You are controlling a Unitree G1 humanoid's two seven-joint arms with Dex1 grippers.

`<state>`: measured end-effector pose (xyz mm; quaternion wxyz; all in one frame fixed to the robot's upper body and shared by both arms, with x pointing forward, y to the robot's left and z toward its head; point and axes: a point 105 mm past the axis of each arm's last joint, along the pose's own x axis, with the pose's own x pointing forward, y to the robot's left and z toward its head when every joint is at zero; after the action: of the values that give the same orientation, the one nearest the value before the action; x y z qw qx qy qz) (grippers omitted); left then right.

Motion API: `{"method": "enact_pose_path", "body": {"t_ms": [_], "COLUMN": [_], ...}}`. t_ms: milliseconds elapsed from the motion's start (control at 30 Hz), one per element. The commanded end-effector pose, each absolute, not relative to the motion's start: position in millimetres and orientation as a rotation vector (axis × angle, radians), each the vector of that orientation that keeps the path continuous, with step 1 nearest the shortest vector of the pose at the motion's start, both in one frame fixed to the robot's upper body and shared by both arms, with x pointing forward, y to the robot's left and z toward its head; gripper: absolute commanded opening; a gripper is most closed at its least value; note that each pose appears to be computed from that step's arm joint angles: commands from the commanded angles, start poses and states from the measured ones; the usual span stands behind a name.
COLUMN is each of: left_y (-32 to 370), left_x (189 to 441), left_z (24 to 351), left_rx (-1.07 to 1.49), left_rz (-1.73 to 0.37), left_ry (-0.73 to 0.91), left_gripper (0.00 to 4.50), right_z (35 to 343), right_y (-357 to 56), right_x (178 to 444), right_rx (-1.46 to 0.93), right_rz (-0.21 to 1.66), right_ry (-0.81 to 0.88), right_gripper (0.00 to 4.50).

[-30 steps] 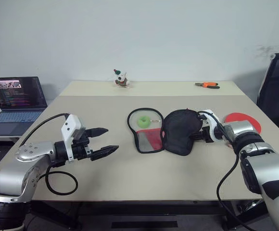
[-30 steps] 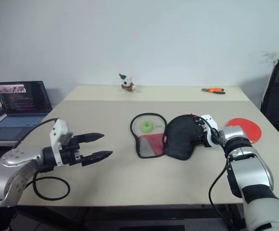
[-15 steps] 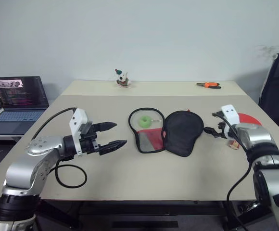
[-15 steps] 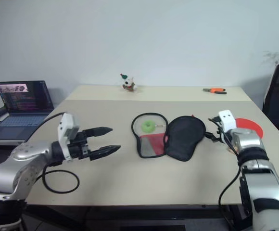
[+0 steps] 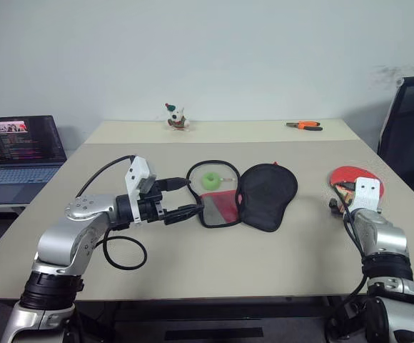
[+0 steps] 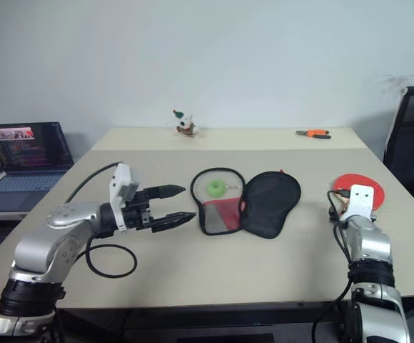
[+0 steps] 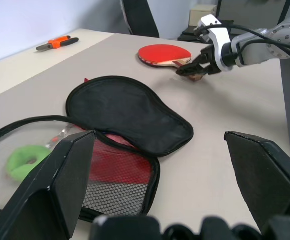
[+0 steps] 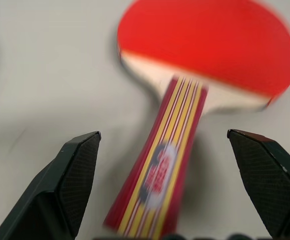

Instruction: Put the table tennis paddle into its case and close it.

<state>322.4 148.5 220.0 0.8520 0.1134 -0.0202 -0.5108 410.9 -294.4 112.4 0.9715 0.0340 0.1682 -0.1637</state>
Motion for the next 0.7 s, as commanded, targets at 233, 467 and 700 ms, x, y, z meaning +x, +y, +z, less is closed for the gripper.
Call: {"method": "enact_pose_path", "body": {"t_ms": [233,467,700], "left_y": [147,150,151], "left_x": [321,320,319], "left_z": [231,229,227], "left_rx": [0.285,0.291,0.294], "left_rz": [-1.084,-1.069,-1.061], "left_ry": [-0.097,-0.094,-0.088], "left_gripper": [4.50,4.50,4.50], "right_z": [115,113,114], "right_y": [-282,-284,-287], "right_x": [432,439,443], "right_rx": [0.106,0.112,0.099], "right_rz": [-0.327,-0.331,-0.319], "right_ry": [0.339,0.348,0.336], "right_gripper": [4.47,3.56,1.38]}}
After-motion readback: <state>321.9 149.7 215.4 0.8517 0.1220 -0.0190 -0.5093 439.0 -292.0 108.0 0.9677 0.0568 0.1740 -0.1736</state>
